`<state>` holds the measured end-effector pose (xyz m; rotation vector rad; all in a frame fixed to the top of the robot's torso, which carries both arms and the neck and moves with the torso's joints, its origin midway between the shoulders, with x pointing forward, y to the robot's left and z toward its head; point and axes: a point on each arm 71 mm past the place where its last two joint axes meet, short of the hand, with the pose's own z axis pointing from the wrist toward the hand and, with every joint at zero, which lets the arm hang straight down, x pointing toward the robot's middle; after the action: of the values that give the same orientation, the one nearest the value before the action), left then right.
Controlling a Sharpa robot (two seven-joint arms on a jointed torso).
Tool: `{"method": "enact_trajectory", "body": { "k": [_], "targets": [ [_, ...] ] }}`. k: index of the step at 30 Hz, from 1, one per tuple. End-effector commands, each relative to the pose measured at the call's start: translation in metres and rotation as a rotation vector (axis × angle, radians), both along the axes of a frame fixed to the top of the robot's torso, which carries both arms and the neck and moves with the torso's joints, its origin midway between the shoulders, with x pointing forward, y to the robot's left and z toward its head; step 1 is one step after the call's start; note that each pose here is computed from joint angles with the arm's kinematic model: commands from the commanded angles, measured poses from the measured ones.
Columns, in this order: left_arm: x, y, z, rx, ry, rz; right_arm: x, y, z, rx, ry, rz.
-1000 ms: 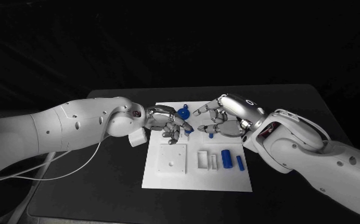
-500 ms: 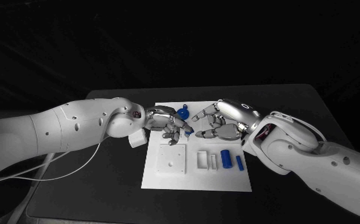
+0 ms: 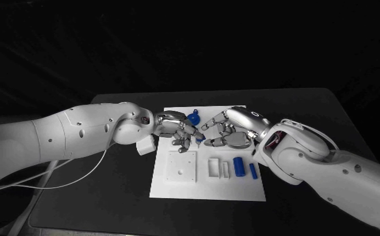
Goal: Assemble the parts on the task board
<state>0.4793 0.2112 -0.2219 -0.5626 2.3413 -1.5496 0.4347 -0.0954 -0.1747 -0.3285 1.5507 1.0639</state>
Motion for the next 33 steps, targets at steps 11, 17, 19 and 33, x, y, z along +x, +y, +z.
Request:
{"method": "enact_trajectory", "body": {
  "k": [11,17,19,33],
  "targets": [
    [-0.0001,-0.002,0.0010,-0.007,-0.009,-0.008,0.001,0.005,-0.004,0.009,0.016,-0.032],
    [0.0012,-0.002,0.0010,-0.009,-0.010,0.004,0.001,0.008,-0.006,0.010,0.021,-0.023],
    [0.0014,-0.002,0.0010,-0.010,-0.010,0.007,0.000,0.009,-0.007,0.009,0.024,-0.020],
    [0.0035,0.000,0.0011,-0.010,-0.020,0.036,-0.002,0.011,-0.014,-0.002,0.051,0.008]
  ]
}}
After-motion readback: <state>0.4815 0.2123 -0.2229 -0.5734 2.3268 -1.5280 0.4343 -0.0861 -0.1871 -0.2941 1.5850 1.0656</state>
